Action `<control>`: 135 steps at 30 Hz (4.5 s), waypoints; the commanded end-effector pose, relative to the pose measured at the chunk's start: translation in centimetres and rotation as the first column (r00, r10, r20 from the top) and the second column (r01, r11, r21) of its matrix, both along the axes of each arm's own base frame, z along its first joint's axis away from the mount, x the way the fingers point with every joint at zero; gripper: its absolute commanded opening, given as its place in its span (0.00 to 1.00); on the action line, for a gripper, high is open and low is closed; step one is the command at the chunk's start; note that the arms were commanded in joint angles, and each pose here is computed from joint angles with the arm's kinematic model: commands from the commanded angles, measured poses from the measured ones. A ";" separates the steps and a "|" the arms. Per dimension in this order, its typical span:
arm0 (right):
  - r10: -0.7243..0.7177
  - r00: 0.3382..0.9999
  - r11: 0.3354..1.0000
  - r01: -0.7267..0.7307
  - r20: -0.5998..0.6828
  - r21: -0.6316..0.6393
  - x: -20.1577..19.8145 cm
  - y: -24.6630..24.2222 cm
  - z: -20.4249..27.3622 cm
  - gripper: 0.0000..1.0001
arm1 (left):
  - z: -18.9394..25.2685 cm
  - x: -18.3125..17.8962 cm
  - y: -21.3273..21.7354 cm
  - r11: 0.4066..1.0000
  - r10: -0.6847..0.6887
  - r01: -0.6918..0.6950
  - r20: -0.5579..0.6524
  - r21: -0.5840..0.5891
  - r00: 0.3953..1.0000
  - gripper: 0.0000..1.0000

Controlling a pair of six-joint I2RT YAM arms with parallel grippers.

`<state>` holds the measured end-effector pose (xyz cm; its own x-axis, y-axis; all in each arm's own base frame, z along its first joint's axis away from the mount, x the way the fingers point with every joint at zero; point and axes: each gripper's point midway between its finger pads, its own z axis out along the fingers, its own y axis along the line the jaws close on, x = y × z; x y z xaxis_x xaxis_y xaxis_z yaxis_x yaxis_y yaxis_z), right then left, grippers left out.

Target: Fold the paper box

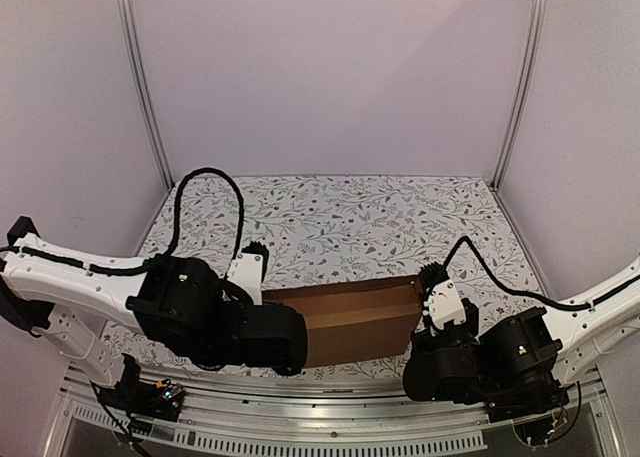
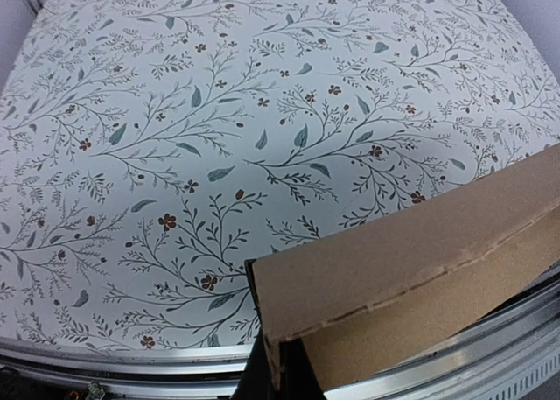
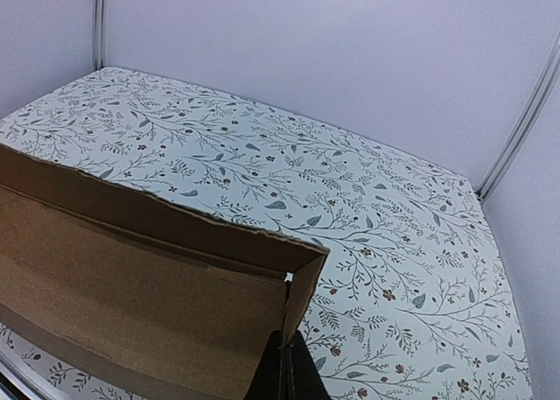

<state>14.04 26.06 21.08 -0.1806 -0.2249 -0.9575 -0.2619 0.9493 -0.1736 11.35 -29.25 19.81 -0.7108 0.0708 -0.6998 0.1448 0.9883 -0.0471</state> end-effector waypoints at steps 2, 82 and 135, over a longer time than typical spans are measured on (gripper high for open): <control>0.022 0.999 1.000 -0.021 -0.025 0.023 -0.5 0.8 -0.1 0.00 | -1.8 -1.8 1.7 0.993 -0.025 0.035 -0.088 0.109 0.996 0.00; 0.385 0.871 0.923 -0.357 -0.306 0.145 1.2 12.5 4.7 0.00 | -4.3 -1.5 -0.3 0.982 -0.047 0.057 -0.058 0.181 0.997 0.00; 0.222 0.887 0.973 -0.228 -0.405 0.034 0.5 10.5 -6.3 0.00 | 3.4 -4.0 -0.3 0.868 -0.425 0.407 -0.002 -0.285 0.905 0.65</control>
<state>14.56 38.35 19.07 -0.5023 -0.1391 -0.8534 -0.5086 0.8457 0.1615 7.04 -28.64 20.25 -0.7234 0.1924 -0.6631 0.4812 0.8292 -0.2843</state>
